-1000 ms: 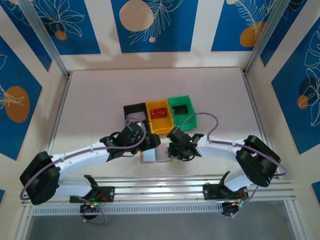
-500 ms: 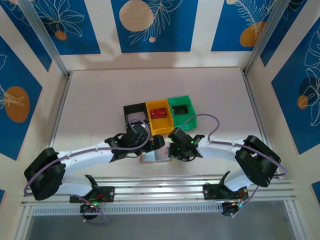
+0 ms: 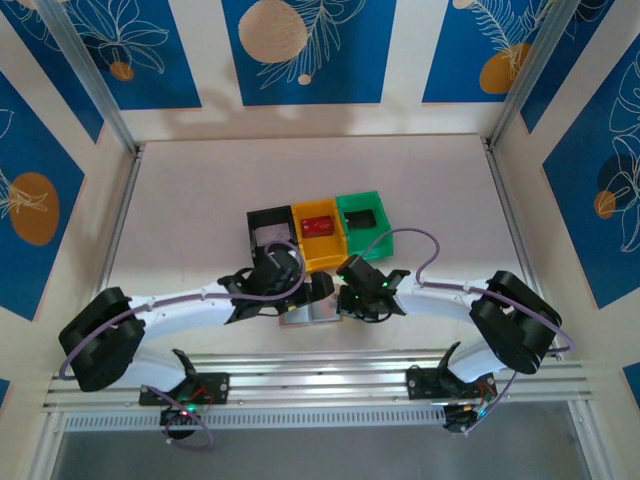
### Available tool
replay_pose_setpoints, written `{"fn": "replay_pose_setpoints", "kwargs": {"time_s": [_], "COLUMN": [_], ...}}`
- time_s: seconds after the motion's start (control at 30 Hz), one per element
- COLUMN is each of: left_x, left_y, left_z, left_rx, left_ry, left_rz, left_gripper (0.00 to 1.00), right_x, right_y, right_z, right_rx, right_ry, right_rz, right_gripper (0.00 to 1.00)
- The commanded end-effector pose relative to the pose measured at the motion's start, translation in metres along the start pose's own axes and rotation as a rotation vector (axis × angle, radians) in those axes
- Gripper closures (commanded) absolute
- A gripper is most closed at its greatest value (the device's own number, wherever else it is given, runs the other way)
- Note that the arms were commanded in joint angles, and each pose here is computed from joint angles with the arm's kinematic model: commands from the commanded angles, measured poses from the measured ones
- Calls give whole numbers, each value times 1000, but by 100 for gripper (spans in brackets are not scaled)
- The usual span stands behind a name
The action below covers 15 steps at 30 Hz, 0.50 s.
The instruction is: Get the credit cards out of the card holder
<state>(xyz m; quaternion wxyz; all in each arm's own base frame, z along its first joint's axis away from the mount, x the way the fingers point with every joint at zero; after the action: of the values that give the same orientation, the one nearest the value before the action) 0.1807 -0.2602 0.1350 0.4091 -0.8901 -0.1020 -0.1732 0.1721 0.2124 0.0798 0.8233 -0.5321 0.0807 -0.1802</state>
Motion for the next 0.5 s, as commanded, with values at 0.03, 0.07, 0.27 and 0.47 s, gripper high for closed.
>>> {"fn": "replay_pose_setpoints", "kwargs": {"time_s": [0.03, 0.07, 0.27, 0.47], "left_x": [-4, -4, -7, -12], "left_y": [4, 5, 6, 10], "left_z": [0, 0, 3, 8], "left_rx": [-7, -10, 0, 6], "left_ry": [-7, -6, -6, -15], "left_rz": [2, 1, 8, 22], "left_gripper": [0, 0, 1, 1], "right_x": [-3, -3, -3, -4], "right_y": [2, 2, 1, 1], "right_z": [-5, -5, -3, -1], "right_rx": [3, 8, 22, 40], "right_ry": [20, 19, 15, 12], "right_rz": [27, 27, 29, 39], "right_gripper": [89, 89, 89, 90]}}
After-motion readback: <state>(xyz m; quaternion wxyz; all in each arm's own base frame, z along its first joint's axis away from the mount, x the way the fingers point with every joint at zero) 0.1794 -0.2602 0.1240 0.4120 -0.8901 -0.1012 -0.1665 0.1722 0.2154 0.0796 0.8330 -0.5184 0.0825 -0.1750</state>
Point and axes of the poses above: each hand's point on the last joint's axis, 136 mm out from that joint toward the fingers, its own y axis out along the fingers, its own z axis along the line the jaws close on, x = y × z, the point moved 7 cm from there along -y, back along the fingers, and after that the axes turned 14 degrees about y, right-handed, at the moved point
